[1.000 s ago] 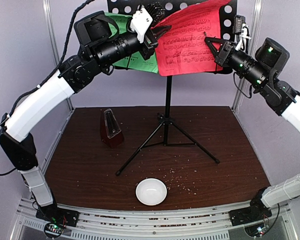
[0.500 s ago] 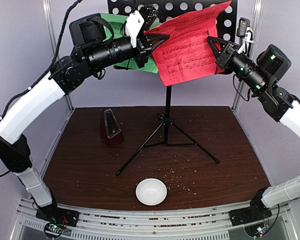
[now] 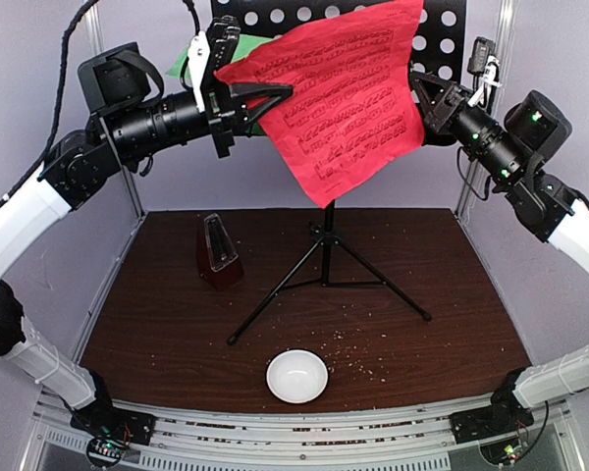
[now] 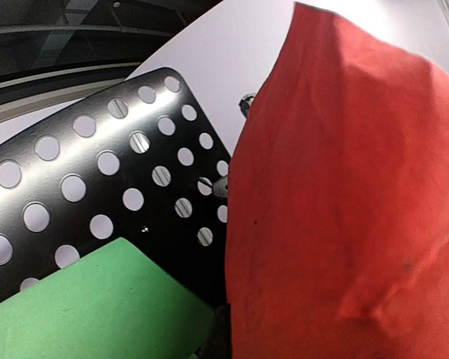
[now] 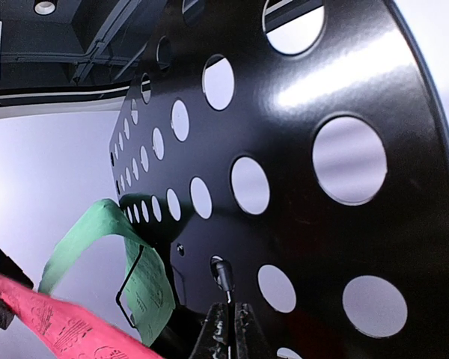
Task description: Pack up the instrument practice props
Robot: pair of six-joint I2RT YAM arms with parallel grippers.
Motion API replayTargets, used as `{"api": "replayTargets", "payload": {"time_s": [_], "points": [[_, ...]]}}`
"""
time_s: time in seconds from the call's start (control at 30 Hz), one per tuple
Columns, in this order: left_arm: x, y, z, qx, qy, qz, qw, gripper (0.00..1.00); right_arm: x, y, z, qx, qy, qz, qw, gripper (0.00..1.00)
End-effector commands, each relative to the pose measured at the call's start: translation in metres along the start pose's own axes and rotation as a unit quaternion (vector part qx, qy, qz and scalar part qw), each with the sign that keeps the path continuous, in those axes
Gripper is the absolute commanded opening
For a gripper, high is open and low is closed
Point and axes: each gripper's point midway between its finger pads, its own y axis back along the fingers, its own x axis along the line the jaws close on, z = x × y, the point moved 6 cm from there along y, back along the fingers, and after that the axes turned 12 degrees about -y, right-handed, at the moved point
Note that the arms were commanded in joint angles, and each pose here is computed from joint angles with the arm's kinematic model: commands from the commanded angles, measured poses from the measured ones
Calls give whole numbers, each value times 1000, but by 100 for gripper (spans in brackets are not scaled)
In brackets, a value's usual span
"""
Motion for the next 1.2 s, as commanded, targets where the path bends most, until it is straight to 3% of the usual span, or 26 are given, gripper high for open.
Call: {"api": "replayTargets", "payload": {"time_s": [0.0, 0.23, 0.47, 0.9, 1.0, 1.17], "points": [[-13, 18, 13, -55, -2, -58, 997, 0, -4, 4, 0, -4, -10, -19, 1000, 0], [-33, 42, 16, -88, 34, -131, 987, 0, -5, 1, -2, 3, -13, -23, 1000, 3], [-53, 42, -25, -26, 101, -156, 982, 0, -4, 2, -2, 4, -14, -19, 1000, 19], [-80, 31, -128, 89, 254, -147, 952, 0, 12, 23, -5, 37, -1, 43, 998, 82], [-87, 27, -143, 102, 280, -153, 942, 0, 17, 43, -5, 37, 7, 65, 997, 94], [-98, 22, -155, 106, 311, -172, 929, 0, 17, 81, -21, 43, 31, 95, 994, 100]]}}
